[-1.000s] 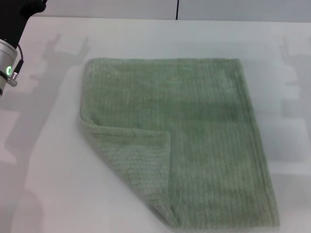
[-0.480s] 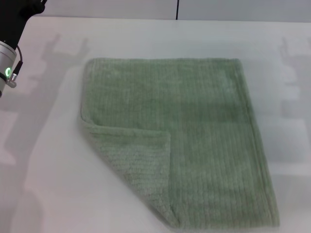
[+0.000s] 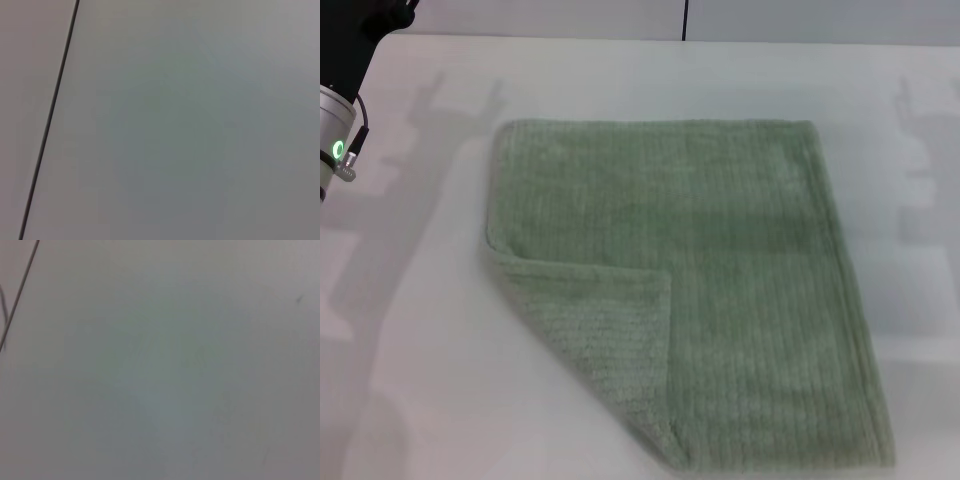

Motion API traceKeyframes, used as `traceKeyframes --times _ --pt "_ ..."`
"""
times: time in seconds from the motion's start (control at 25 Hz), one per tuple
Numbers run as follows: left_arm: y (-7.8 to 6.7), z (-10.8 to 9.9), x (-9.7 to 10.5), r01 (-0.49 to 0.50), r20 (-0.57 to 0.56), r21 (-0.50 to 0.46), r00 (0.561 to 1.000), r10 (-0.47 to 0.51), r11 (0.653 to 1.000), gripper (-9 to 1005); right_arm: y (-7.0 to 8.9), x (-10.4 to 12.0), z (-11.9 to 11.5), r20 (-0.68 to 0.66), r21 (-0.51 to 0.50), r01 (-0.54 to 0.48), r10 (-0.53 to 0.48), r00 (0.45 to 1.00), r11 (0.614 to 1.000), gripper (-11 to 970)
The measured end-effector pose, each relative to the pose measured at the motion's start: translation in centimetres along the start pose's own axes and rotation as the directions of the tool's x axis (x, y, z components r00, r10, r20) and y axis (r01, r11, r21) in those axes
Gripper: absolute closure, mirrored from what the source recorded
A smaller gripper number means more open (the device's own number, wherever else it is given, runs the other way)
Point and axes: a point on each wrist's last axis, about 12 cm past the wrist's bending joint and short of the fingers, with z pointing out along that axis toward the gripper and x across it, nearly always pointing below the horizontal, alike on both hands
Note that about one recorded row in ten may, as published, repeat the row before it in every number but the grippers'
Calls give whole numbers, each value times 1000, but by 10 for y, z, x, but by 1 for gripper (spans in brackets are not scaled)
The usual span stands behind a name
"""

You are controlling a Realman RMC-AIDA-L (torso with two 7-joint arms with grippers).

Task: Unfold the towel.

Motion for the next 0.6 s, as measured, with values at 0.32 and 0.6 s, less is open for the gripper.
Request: traceKeyframes --times 0.32,0.6 --pt "0 0 0 0 1 -2 1000 0 1000 156 1 0 0 -1 -5 0 0 1000 1000 347" --pt "1 1 -1 -1 3 -4 1000 1 1000 160 6 0 0 -1 -35 -11 11 1000 999 438"
